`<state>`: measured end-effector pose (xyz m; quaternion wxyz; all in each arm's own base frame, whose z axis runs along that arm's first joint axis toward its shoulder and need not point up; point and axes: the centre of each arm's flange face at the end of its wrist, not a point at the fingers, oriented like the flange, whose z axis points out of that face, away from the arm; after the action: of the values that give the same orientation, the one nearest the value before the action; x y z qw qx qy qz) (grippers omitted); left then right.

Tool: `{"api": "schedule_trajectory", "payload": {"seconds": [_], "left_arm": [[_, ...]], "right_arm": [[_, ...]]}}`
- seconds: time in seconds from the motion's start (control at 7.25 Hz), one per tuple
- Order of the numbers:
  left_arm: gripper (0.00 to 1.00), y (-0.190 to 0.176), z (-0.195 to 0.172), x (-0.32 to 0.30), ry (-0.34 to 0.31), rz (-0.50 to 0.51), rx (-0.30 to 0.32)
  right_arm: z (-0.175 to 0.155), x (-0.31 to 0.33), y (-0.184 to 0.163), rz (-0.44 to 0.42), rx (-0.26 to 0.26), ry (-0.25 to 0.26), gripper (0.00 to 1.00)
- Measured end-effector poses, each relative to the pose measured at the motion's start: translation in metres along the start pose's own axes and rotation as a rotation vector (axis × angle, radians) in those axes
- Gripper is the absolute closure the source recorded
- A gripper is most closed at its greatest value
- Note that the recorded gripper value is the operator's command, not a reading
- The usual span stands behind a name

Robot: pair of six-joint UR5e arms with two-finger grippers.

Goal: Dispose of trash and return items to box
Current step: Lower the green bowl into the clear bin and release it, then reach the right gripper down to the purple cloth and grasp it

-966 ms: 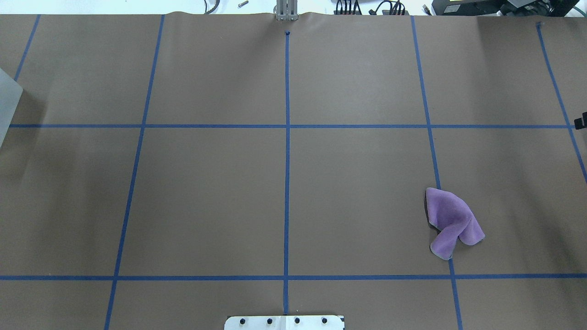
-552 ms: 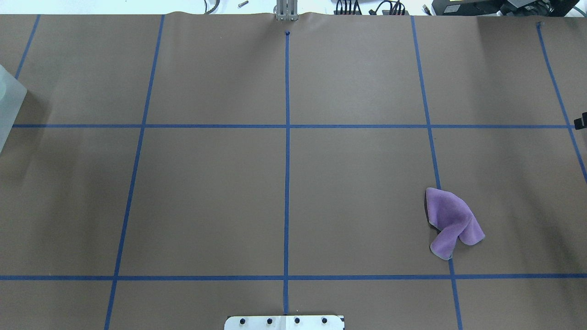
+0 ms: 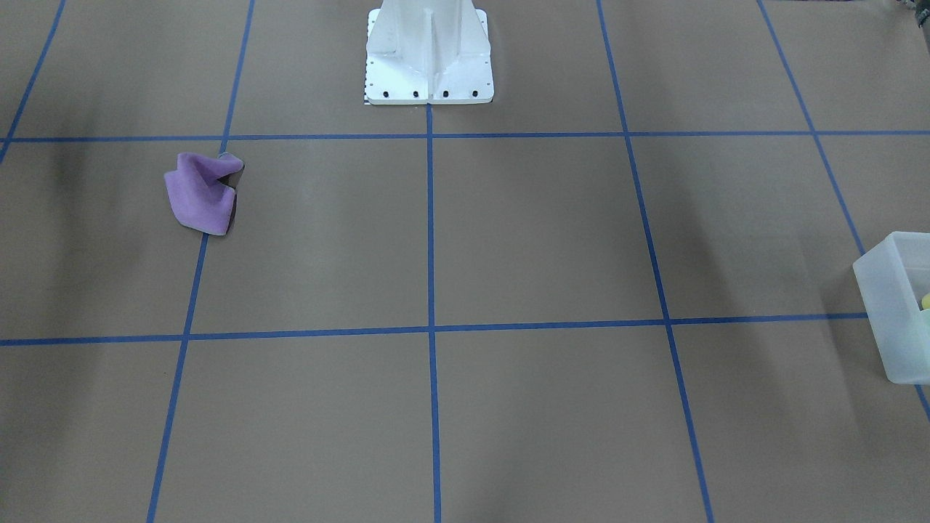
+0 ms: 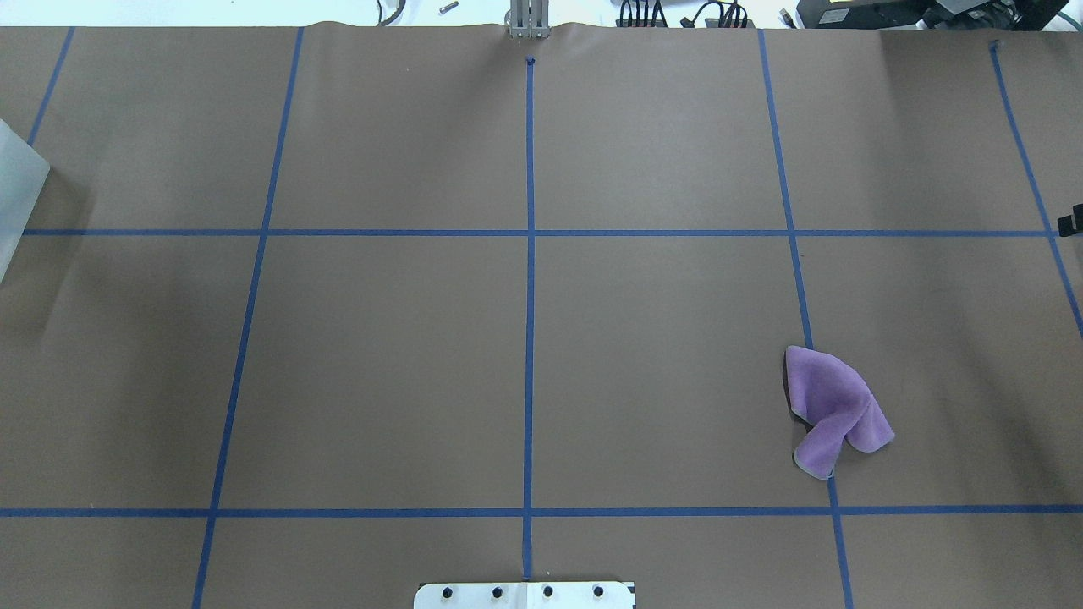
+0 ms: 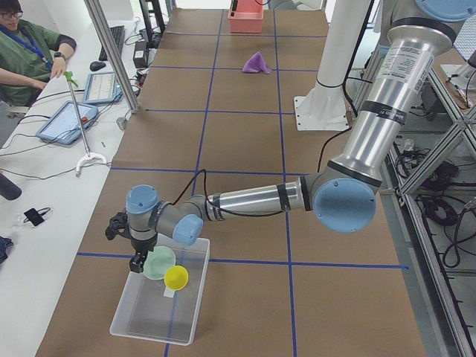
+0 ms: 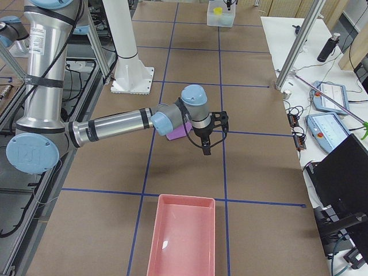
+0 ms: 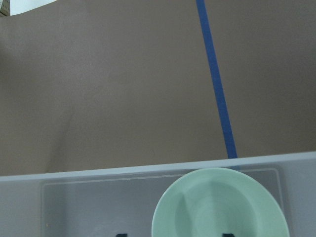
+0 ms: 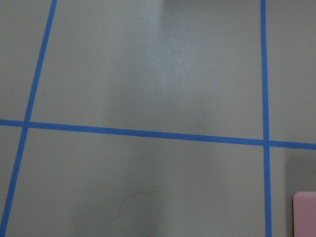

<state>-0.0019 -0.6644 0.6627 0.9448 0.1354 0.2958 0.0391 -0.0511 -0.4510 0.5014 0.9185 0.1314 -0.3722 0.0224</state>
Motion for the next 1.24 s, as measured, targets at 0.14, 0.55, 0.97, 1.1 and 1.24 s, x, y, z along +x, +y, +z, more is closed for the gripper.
{"api": "schedule_trajectory", "payload": {"seconds": [0.14,0.55,0.97,1.1,1.24], "left_arm": [[0.01,-0.005,-0.029,0.012,0.032,-0.019,-0.009],[0.01,0.024,-0.096,0.050,0.123,-0.043,-0.018],[0.01,0.100,-0.132,0.071,0.182,-0.077,-0.074],[0.01,0.129,-0.139,0.073,0.204,-0.090,-0.096],[0.01,0.156,-0.138,0.069,0.215,-0.087,-0.107]], "right_arm": [[-0.004,-0.008,-0.003,0.013,0.008,-0.010,0.00],[-0.016,-0.072,0.007,0.089,0.015,-0.065,0.00],[-0.007,-0.144,0.036,0.148,0.009,-0.067,0.00],[-0.003,-0.157,0.043,0.148,0.003,-0.066,0.00],[0.003,-0.172,0.053,0.151,0.000,-0.059,0.00]]}}
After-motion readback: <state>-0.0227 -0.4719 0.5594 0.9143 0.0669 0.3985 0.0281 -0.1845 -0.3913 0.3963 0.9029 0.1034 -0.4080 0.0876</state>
